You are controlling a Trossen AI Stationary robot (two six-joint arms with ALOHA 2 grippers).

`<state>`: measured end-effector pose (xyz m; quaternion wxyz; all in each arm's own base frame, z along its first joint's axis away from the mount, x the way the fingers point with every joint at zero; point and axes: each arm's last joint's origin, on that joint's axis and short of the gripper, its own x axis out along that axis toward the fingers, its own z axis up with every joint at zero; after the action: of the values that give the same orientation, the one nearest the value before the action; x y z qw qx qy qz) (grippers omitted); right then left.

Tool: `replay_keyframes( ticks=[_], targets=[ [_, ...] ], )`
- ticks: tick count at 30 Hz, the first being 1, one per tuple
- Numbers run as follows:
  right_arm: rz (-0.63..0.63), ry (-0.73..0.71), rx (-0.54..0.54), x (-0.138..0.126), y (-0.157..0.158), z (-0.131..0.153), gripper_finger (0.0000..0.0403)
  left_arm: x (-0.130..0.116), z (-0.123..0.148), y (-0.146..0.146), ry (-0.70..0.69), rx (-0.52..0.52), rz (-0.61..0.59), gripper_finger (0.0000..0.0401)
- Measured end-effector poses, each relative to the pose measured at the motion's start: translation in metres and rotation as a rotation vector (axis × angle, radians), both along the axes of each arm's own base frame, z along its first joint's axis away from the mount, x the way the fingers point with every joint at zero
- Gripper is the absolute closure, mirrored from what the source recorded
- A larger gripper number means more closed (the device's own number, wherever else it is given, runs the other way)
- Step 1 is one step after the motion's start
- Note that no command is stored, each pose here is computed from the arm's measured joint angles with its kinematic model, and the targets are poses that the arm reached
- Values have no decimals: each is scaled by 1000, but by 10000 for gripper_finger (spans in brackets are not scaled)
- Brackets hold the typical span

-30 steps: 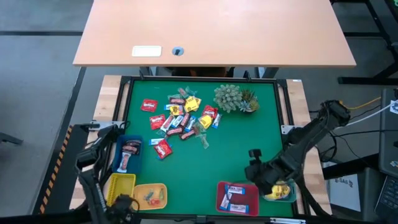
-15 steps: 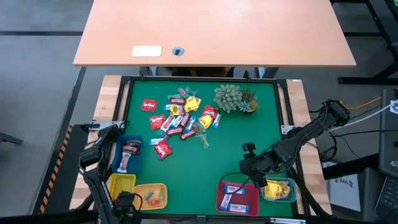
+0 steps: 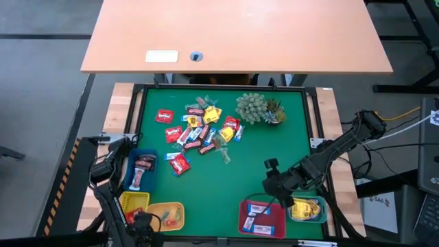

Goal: Sort candy
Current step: Put the transparent candy into the orange bin

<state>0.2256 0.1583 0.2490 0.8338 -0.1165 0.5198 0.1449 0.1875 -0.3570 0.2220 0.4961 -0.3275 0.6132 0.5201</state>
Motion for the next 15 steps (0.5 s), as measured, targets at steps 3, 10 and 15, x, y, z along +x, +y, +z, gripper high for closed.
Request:
replay_keyframes(
  ticks=[3,10,15],
  targets=[
    [20,-64,23,5,3,3,260,6,9,-1,-48,-20,0,301],
    [-81,-183,-21,23,-12,7,260,27,39,1,-356,9,-41,302],
    [-163,-230,-14,40,-30,7,260,49,61,7,-809,198,-114,302]
  ],
)
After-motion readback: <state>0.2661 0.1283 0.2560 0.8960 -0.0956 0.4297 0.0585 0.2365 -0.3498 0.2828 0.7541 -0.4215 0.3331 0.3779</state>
